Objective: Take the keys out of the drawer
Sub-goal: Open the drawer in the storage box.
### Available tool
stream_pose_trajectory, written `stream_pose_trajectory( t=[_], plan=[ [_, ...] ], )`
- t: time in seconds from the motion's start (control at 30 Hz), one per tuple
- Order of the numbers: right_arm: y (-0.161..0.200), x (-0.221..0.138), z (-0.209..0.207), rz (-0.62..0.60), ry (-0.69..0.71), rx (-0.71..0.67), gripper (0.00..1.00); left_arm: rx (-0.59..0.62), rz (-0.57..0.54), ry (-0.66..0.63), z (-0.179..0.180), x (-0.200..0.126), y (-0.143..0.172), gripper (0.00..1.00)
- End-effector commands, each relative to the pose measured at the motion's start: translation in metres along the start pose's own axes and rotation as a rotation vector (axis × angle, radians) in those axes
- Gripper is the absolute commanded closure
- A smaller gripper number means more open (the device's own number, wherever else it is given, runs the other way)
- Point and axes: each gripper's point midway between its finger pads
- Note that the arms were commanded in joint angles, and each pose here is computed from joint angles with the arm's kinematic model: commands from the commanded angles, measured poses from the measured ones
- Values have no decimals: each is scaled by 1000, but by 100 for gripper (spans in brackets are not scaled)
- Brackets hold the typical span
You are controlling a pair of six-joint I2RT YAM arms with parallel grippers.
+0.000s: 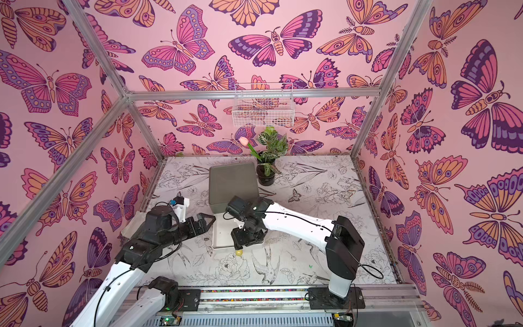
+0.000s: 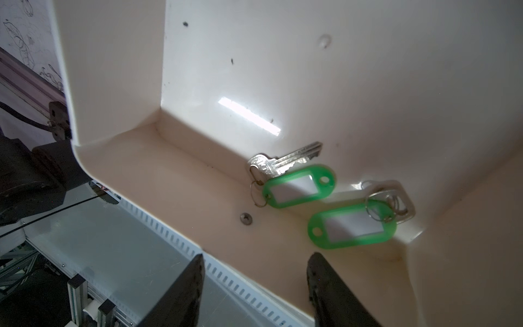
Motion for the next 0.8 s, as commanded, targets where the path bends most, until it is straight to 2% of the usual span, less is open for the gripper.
stream_pose_trajectory(
  t=[0.0, 0.13, 0.4, 0.57, 0.77],
  plan=[
    [14, -9, -8, 11, 14, -17, 39, -82, 84, 50, 1, 6, 31, 0],
    [11, -16, -10, -17, 22, -12, 38, -131, 170, 108, 4, 16, 63, 1],
    [3, -44, -26, -127, 48, 10, 38, -184, 260, 191, -6, 28, 77, 3],
    [-3, -62, -42, -193, 34, 60, 38, -210, 260, 222, -14, 34, 77, 4],
    [-6, -72, -54, -225, 31, 87, 38, -180, 306, 226, -23, 43, 85, 4]
  ],
)
Point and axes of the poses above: each gripper's point midway between its finger pads, its own x axis out along the fingers, its own z axis along the line the jaws close on, y = z × x, and after that the axes turned 15 degrees about x, right-handed
